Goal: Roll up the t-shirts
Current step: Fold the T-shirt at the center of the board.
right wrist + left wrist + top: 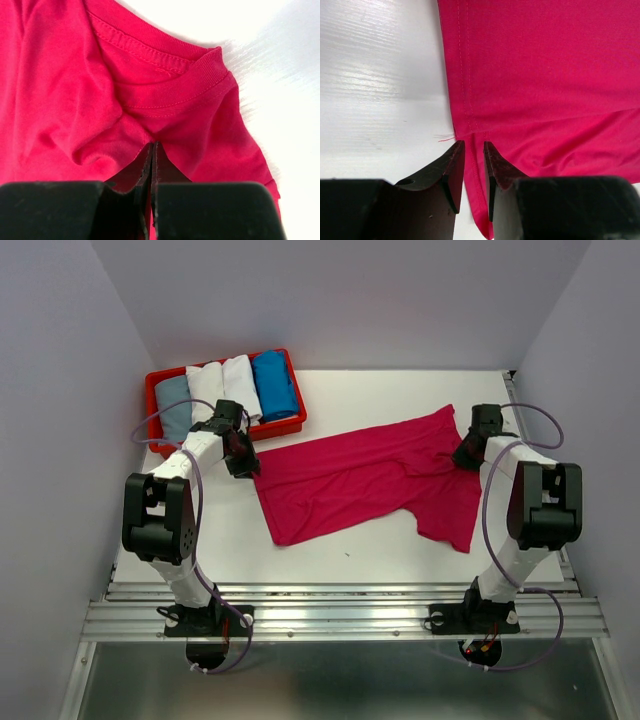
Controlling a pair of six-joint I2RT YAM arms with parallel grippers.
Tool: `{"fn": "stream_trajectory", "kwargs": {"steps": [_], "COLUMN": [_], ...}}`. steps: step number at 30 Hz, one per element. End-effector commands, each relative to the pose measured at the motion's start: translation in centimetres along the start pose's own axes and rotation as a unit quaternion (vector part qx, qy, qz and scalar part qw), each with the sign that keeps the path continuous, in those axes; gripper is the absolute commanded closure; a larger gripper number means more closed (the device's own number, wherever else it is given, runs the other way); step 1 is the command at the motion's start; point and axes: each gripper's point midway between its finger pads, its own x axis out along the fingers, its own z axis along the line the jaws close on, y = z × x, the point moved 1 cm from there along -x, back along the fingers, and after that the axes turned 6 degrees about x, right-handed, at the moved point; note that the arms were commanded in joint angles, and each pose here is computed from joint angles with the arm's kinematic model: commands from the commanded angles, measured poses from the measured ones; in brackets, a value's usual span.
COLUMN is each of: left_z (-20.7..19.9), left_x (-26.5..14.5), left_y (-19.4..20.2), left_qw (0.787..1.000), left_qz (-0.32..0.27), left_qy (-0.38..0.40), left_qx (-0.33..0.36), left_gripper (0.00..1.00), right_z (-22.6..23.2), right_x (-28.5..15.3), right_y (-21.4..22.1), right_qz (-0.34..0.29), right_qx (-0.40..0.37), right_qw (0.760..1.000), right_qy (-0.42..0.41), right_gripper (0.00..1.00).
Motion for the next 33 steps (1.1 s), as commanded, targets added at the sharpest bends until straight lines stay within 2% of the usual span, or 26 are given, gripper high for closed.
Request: {"fn": "stream_trajectory", "kwargs": {"steps": [1,22,33], "left_z": [-0.1,-0.3,-0.5], "left_x": [-0.5,-0.5,-0.5], "left_y": [-0.1,0.0,0.1], "left_qw": [1.0,1.0,1.0], "left_qz": [-0.01,-0.011,-0.01], "left_qy": [0.006,0.014,0.016], "left_qx": [0.008,0.009,0.01], "left_gripper": [0.67,0.67,0.67], "right_z": [0.8,-1.1,-1.9], "right_x": [-2.6,-6.6,-6.2], "right_y": [-2.0,1.2,2.6], "right_qz": [-0.032,-0.012,0.002], "right_qx": [0.001,-0.001,0.006], "right_qw": [0.999,0.999,0.999], "right_qy": [-0.023,-0.048,-0.042], "right_gripper": [0.99,0.99,0.99]}}
